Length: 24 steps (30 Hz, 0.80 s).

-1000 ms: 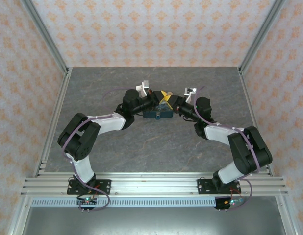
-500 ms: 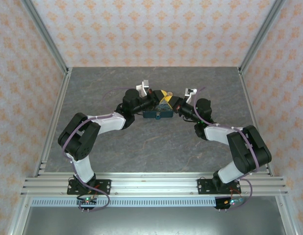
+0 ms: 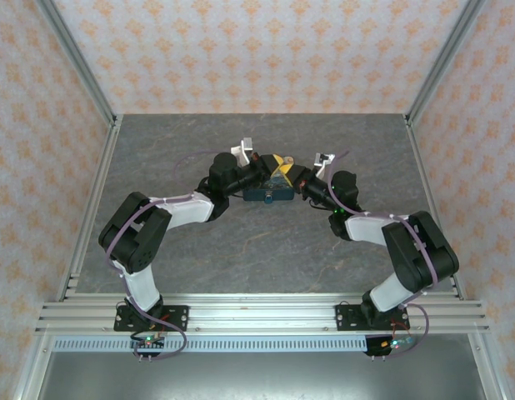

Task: Unlock a padlock with a key

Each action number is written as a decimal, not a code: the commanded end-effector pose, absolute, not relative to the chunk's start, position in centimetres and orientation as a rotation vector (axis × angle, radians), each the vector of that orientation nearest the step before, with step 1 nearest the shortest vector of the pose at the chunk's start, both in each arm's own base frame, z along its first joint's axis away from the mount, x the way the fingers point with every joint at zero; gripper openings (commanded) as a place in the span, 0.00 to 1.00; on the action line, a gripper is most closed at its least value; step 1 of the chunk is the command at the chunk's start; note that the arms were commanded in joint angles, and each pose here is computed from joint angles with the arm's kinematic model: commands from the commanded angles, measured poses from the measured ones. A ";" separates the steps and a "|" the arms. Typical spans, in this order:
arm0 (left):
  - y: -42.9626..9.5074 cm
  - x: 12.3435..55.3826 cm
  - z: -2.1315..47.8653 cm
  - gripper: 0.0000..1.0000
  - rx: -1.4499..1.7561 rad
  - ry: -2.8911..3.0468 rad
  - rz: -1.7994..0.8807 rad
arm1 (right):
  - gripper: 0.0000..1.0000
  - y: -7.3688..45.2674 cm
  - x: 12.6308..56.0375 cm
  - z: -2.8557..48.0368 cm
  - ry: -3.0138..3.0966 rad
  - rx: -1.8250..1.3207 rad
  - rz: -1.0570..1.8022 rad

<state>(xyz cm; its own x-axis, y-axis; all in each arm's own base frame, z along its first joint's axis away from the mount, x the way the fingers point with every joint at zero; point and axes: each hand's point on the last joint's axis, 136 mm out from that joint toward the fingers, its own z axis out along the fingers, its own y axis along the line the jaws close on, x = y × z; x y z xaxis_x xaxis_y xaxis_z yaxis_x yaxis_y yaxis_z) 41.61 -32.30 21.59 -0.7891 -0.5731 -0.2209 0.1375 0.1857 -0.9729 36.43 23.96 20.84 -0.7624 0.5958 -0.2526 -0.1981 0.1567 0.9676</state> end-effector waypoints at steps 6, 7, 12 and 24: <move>-31.9 41.1 23.2 0.00 -0.383 1.843 -1.661 | 0.00 22.1 37.7 19.3 1.795 0.514 1.600; -32.0 41.1 23.1 0.00 -0.383 1.844 -1.661 | 0.00 22.1 37.7 19.3 1.796 0.518 1.600; -32.1 41.1 23.0 0.00 -0.391 1.840 -1.661 | 0.00 22.1 37.8 19.1 1.793 0.531 1.608; -26.7 41.6 23.0 0.77 -0.530 1.874 -1.424 | 0.00 21.3 37.0 19.0 1.806 0.526 1.617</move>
